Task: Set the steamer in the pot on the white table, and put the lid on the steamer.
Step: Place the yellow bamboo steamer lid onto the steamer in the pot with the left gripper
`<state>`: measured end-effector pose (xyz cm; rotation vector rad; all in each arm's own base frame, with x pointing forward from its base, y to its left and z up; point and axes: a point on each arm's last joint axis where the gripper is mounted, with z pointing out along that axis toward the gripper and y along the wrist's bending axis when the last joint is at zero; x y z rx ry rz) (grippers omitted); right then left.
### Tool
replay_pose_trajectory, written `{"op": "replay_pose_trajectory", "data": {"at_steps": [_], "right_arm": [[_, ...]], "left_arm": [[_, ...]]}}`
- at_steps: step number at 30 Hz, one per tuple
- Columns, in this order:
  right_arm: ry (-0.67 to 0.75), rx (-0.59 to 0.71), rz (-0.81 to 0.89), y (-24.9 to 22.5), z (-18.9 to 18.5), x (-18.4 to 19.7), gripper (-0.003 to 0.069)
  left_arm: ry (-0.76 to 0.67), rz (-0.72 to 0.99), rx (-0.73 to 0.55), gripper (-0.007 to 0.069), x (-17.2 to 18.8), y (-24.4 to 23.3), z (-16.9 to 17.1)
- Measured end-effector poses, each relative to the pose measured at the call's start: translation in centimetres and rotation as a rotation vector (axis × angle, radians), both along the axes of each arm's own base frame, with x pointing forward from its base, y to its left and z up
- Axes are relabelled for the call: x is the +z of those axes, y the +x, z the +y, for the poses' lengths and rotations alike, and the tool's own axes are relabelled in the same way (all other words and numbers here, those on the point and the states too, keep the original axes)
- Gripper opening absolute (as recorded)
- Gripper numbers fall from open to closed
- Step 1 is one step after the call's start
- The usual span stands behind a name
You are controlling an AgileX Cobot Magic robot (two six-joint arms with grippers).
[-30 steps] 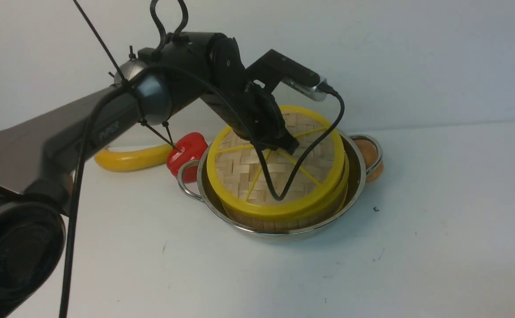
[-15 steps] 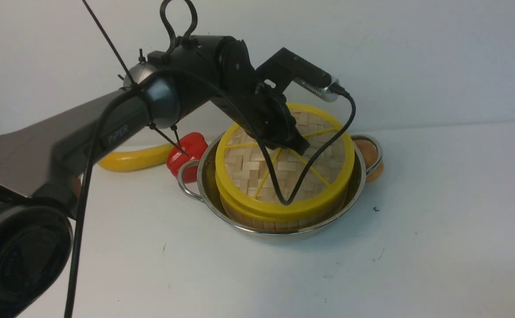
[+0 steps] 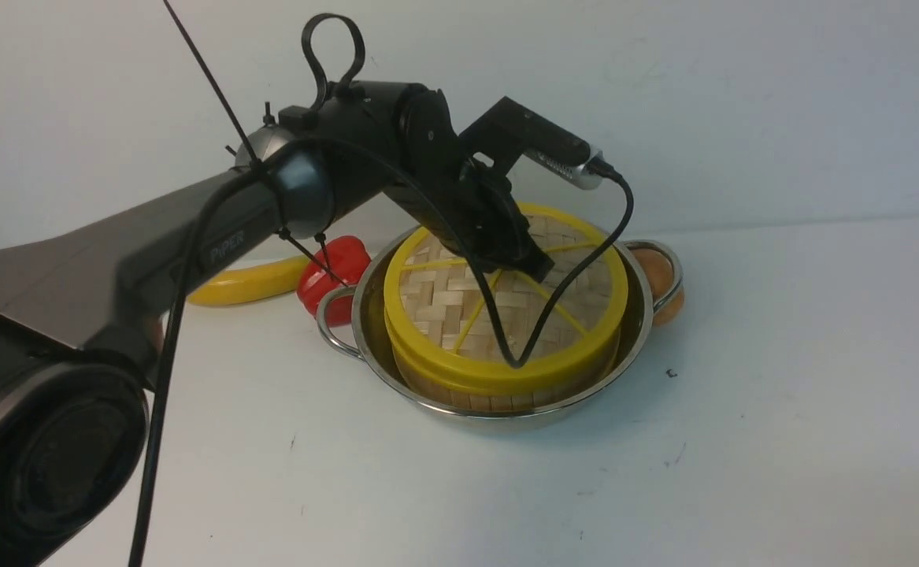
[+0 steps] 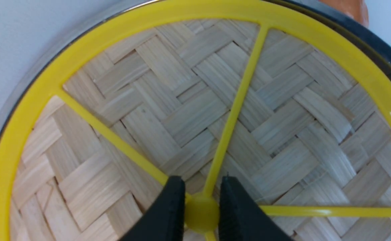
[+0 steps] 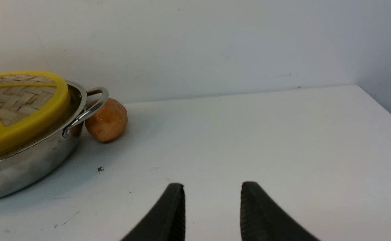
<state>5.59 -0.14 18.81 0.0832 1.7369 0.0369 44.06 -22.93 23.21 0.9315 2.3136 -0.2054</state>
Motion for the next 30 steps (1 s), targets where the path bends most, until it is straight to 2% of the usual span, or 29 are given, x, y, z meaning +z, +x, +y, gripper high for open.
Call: {"op": "replay_pose_trajectory", "data": {"at_steps": [15, 30], "right_arm": [[0.0, 0.0, 0.0, 0.0, 0.0, 0.0, 0.0248], [0.0, 0.0, 0.0, 0.0, 0.0, 0.0, 0.0248]], "left_arm": [[0.01, 0.005, 0.069, 0.0122, -0.09, 0.17, 0.34], [-0.005, 0.011, 0.085, 0.0122, 0.12, 0.11, 0.34]]}}
